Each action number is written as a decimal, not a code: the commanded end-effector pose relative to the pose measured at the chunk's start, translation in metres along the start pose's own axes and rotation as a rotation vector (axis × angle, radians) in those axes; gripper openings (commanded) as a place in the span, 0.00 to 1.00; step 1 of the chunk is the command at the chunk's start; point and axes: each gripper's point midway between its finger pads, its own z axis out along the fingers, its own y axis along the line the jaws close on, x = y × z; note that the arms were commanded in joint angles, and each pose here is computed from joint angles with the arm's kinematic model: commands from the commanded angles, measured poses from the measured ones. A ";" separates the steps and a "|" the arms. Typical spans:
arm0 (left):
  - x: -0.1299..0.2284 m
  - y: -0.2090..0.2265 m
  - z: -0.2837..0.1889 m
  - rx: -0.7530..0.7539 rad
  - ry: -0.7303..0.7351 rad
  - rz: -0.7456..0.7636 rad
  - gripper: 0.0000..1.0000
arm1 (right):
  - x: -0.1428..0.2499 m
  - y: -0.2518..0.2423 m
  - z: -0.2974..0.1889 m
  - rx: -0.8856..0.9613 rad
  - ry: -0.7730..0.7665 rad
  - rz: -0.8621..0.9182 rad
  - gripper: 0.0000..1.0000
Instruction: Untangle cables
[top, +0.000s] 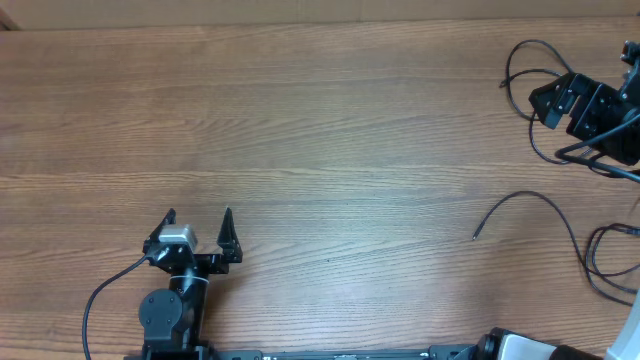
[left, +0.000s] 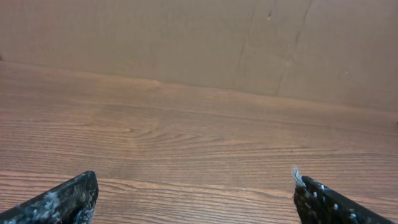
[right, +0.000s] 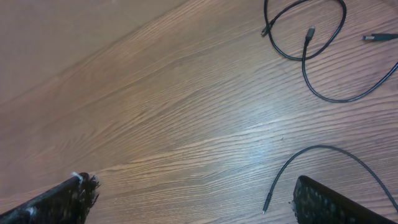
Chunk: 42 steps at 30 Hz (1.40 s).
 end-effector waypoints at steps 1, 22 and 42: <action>-0.001 0.003 0.000 -0.013 -0.007 -0.014 1.00 | -0.002 0.002 -0.002 -0.004 -0.012 -0.004 1.00; -0.001 0.003 0.000 -0.013 -0.007 -0.014 0.99 | 0.014 0.068 -0.007 -0.236 -0.487 -0.312 1.00; -0.001 0.003 0.000 -0.013 -0.007 -0.014 0.99 | 0.118 0.049 -0.008 -0.589 -1.241 -0.442 1.00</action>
